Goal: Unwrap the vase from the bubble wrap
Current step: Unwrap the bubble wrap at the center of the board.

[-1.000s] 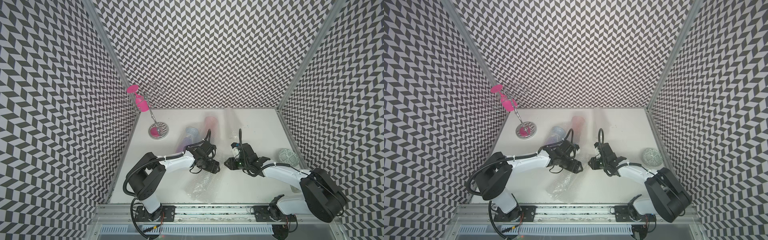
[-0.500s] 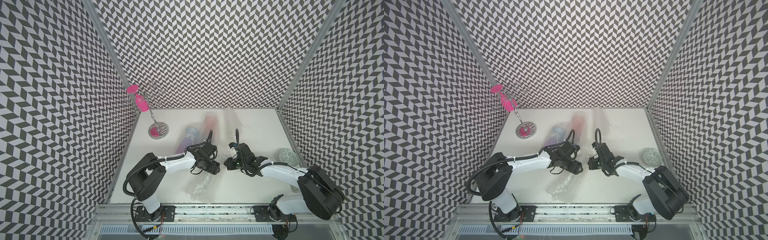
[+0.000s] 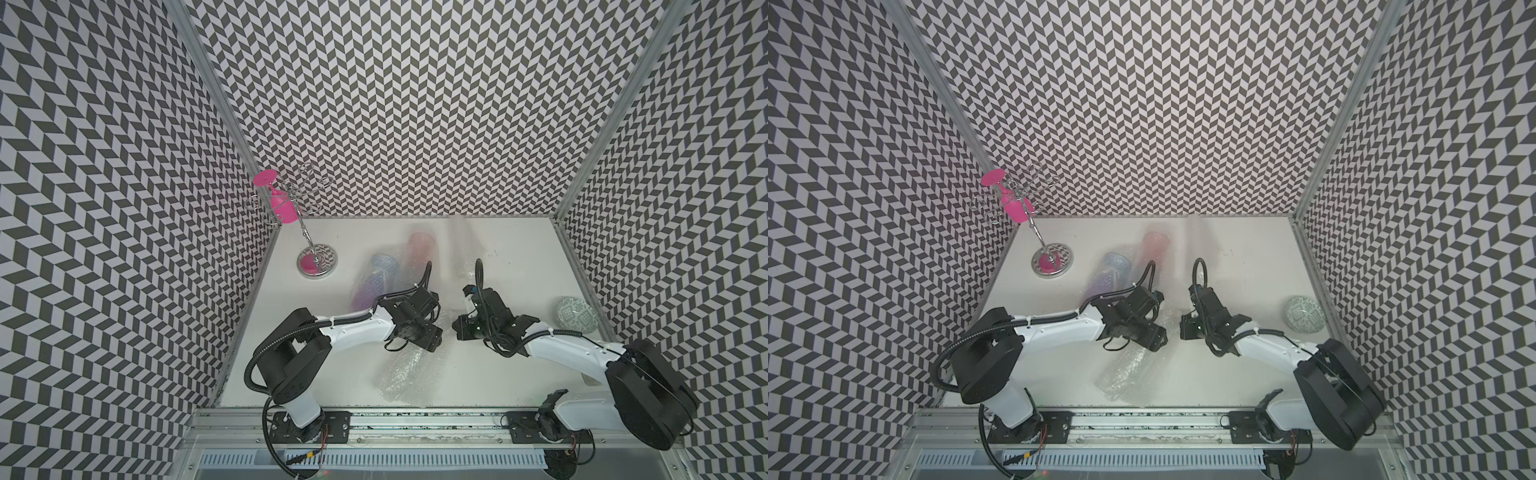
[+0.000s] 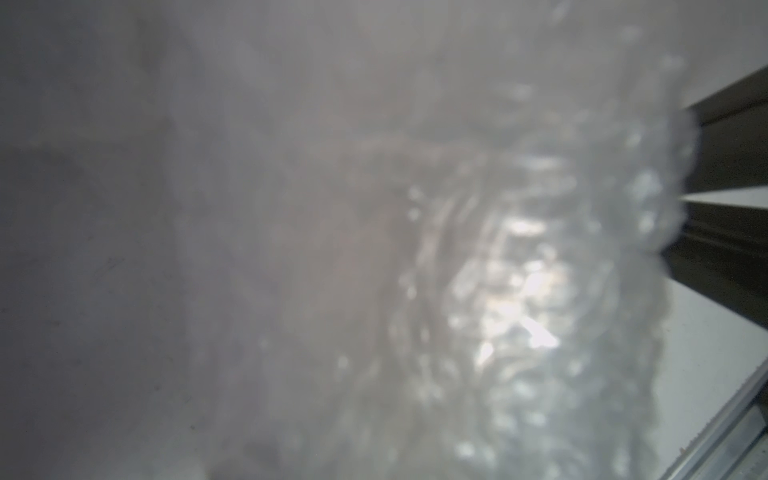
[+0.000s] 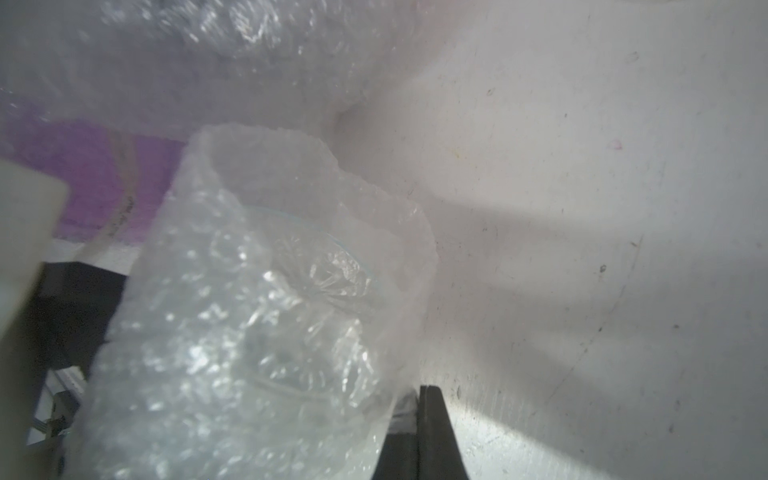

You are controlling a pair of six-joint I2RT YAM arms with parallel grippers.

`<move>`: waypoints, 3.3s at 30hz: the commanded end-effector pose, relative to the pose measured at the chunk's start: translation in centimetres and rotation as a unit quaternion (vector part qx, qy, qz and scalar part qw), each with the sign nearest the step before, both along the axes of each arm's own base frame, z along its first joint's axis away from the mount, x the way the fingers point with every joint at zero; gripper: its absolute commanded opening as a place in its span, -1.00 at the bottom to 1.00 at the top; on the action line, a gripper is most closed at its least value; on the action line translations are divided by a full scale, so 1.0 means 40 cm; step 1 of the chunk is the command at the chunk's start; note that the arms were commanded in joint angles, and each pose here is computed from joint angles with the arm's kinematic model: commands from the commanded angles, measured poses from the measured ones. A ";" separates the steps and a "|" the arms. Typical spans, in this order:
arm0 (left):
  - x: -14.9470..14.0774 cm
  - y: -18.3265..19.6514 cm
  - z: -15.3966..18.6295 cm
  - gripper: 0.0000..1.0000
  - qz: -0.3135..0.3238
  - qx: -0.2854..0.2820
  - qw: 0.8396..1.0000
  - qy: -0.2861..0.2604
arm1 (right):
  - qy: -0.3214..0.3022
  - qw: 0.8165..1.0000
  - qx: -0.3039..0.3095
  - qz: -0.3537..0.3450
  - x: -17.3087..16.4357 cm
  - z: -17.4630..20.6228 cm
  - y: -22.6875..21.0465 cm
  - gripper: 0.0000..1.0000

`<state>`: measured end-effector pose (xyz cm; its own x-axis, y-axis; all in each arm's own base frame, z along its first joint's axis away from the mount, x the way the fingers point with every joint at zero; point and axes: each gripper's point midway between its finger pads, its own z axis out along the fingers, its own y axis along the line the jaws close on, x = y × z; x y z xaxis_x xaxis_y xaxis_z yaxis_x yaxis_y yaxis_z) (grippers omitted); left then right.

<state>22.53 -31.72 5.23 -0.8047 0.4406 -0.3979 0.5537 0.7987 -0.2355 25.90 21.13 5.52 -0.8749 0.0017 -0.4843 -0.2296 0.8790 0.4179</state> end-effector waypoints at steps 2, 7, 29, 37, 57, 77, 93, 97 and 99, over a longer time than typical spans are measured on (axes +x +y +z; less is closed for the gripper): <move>-0.005 0.049 0.006 -0.16 0.010 0.039 0.999 -0.011 | -0.025 0.997 -0.008 -0.068 0.029 0.007 -0.058 -1.00; 0.007 0.059 -0.004 -0.19 0.019 0.043 0.999 -0.009 | -0.023 0.995 -0.001 -0.094 0.028 0.008 -0.084 -1.00; -0.003 0.062 -0.021 -0.28 0.022 0.013 0.999 0.029 | -0.044 0.997 0.000 -0.062 0.030 0.027 -0.088 -0.84; -0.013 0.007 0.011 -0.34 -0.001 -0.032 0.998 0.049 | -0.043 0.998 -0.034 0.002 0.007 -0.009 -0.024 -0.47; -0.030 -0.002 -0.007 -0.33 0.005 -0.049 0.996 0.077 | -0.077 0.996 -0.046 0.025 0.007 0.020 0.050 -0.27; -0.024 0.007 -0.003 -0.39 0.012 -0.048 0.997 0.065 | -0.061 0.997 -0.045 0.023 -0.027 0.059 0.034 0.17; -0.031 0.013 -0.002 -0.39 0.008 -0.043 0.997 0.064 | -0.076 0.993 -0.083 0.023 0.031 0.040 0.052 -0.45; -0.035 0.010 -0.005 -0.39 0.005 -0.040 0.997 0.065 | -0.083 0.992 -0.092 0.017 0.037 0.043 0.043 -0.47; -0.039 0.006 -0.008 -0.39 0.002 -0.038 0.997 0.065 | -0.085 0.992 -0.095 0.016 0.041 0.042 0.043 -0.47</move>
<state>21.91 -31.35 4.67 -0.8577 0.3936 -0.3309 0.5002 0.7878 -0.3594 25.74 22.06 5.60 -0.8255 -0.1501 -0.5441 -0.3064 0.9287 0.2088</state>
